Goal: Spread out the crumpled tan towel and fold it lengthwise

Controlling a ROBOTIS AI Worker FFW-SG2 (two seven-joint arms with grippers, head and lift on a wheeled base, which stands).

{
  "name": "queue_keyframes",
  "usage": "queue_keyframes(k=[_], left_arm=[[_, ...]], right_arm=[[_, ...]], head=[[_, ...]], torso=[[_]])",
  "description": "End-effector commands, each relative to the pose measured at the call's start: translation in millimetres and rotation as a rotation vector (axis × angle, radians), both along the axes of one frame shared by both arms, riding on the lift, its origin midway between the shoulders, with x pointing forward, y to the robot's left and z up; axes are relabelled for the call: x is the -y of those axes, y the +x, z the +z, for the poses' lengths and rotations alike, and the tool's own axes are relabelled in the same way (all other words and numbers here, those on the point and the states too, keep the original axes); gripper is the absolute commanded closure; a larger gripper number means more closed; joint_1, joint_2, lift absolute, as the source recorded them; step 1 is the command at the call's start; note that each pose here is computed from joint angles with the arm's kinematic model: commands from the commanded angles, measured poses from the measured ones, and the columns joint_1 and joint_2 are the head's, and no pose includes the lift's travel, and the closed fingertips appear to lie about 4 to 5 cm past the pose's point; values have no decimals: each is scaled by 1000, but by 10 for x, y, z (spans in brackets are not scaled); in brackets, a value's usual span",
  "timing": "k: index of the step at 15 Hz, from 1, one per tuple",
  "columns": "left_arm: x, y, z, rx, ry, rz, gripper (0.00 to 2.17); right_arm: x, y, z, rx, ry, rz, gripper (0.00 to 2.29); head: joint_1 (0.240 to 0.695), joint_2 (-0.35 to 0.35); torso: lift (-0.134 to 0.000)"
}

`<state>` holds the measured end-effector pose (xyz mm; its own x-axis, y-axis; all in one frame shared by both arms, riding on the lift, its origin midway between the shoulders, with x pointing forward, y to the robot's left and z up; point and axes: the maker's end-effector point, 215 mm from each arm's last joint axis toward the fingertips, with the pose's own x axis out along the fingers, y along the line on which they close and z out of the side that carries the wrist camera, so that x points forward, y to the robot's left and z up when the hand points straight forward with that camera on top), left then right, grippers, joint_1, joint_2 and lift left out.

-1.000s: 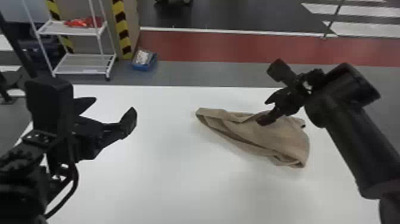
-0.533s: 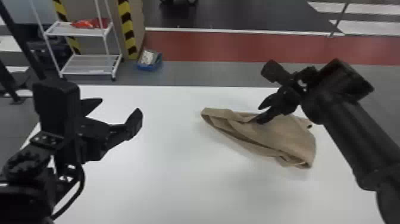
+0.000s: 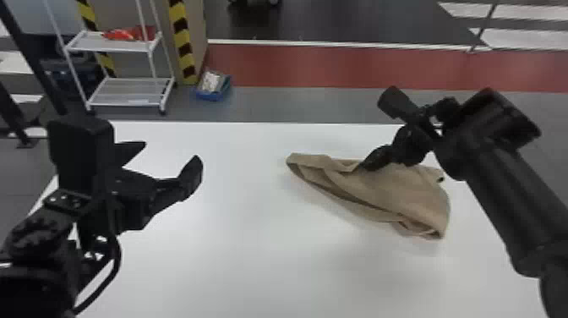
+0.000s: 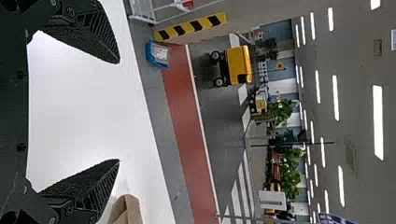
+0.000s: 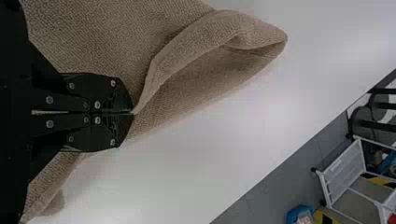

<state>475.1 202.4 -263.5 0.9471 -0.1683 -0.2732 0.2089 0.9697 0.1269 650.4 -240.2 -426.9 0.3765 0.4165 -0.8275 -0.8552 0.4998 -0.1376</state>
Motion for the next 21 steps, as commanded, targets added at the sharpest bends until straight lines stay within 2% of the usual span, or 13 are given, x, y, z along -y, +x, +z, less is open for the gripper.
queue_keyframes(k=[1, 4, 5, 6, 8, 11, 13, 14, 15, 16, 17, 18, 21], left_arm=[[-30, -3, 9, 4, 0, 6, 154], [-91, -2, 3, 7, 3, 15, 154], [-98, 3, 13, 11, 0, 15, 154], [-105, 6, 13, 13, 1, 16, 154], [-132, 12, -18, 8, 2, 20, 154], [-108, 68, -25, 19, 1, 12, 154], [-92, 85, -41, 20, 2, 7, 154], [-99, 83, -48, 20, 2, 8, 154], [-110, 84, -48, 21, 3, 11, 154], [-118, 84, -48, 21, 4, 13, 154], [-132, 85, -56, 19, 3, 15, 154], [-133, 83, -62, 19, -1, 14, 154], [-129, 87, -76, 20, 1, 12, 154]], right_arm=[[-56, -28, 167, 55, 56, -1, 2064], [114, -327, 615, 90, 150, -50, 2064], [107, -512, 726, 91, 182, -31, 2064], [85, -806, 796, 94, 186, 29, 2064], [123, -1303, 681, 109, 115, 82, 2064], [244, -1909, 247, 42, 27, 103, 2057], [246, -2148, 151, 25, 19, 109, 2054], [206, -2267, 151, 25, 22, 117, 1970], [167, -2374, 130, 17, 21, 120, 1811], [182, -2455, 138, 2, 22, 95, 1163], [251, -2533, 127, -19, 16, 59, 407], [253, -2563, 138, -14, 3, 64, 93], [255, -2554, 227, 12, -13, 77, 76]], head=[[695, -38], [695, -29], [695, -33], [695, -35], [695, -35], [695, -45], [695, -53], [695, -60], [695, -62], [695, -61], [695, -59], [695, -57], [695, -64]], torso=[[-120], [-120], [-120], [-120], [-120], [-120], [-120], [-120], [-120], [-120], [-120], [-120], [-120]])
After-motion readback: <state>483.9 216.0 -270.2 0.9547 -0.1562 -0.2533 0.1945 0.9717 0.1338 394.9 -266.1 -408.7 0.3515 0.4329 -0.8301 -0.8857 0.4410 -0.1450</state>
